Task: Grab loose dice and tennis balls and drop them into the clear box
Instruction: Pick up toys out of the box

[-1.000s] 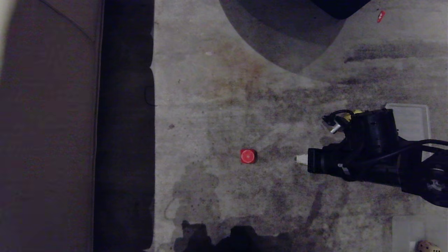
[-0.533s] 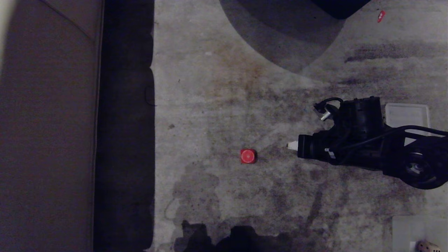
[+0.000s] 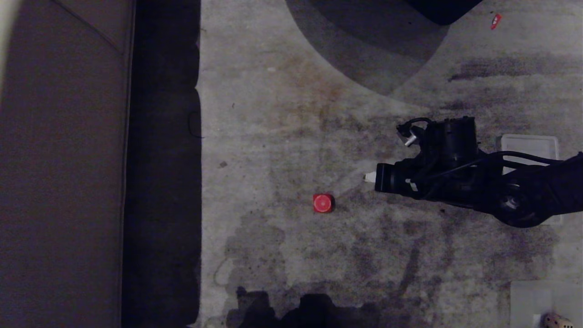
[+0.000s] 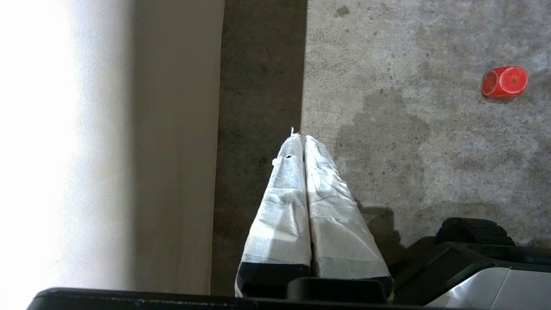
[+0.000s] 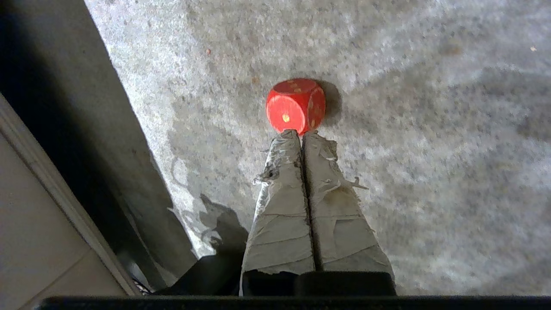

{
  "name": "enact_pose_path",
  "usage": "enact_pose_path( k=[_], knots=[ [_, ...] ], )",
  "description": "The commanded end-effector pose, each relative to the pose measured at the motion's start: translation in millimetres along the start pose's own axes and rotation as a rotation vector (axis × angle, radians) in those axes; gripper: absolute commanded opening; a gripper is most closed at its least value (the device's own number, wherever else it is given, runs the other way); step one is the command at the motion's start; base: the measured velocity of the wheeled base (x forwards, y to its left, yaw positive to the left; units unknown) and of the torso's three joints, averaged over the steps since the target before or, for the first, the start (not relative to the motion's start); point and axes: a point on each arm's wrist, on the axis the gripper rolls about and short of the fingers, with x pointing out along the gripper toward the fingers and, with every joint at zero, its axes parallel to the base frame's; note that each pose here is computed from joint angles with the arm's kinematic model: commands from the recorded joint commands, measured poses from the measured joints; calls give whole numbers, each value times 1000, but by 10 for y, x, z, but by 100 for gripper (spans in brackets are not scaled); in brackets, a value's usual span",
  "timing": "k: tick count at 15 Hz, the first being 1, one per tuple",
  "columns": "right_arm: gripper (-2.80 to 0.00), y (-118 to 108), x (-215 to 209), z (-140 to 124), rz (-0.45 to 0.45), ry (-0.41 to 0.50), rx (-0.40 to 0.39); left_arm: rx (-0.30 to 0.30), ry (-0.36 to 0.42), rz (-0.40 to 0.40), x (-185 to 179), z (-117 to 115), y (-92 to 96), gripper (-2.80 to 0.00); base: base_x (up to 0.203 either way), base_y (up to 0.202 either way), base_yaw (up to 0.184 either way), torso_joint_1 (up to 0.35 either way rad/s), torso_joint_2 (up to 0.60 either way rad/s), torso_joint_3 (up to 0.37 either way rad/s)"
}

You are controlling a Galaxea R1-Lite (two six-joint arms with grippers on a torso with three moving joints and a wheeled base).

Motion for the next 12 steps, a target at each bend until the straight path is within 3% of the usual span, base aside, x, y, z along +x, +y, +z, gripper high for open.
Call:
enact_pose_path(
  k=[1, 12],
  knots=[
    [-280, -18, 115, -9, 2, -5, 0, 0, 2, 1, 1, -4, 0, -280, 0, 0, 0, 0, 0, 0],
    [-280, -156, 515, 22, -3, -65, -14, 0, 3, 1, 2, -4, 0, -280, 0, 0, 0, 0, 0, 0]
  ],
)
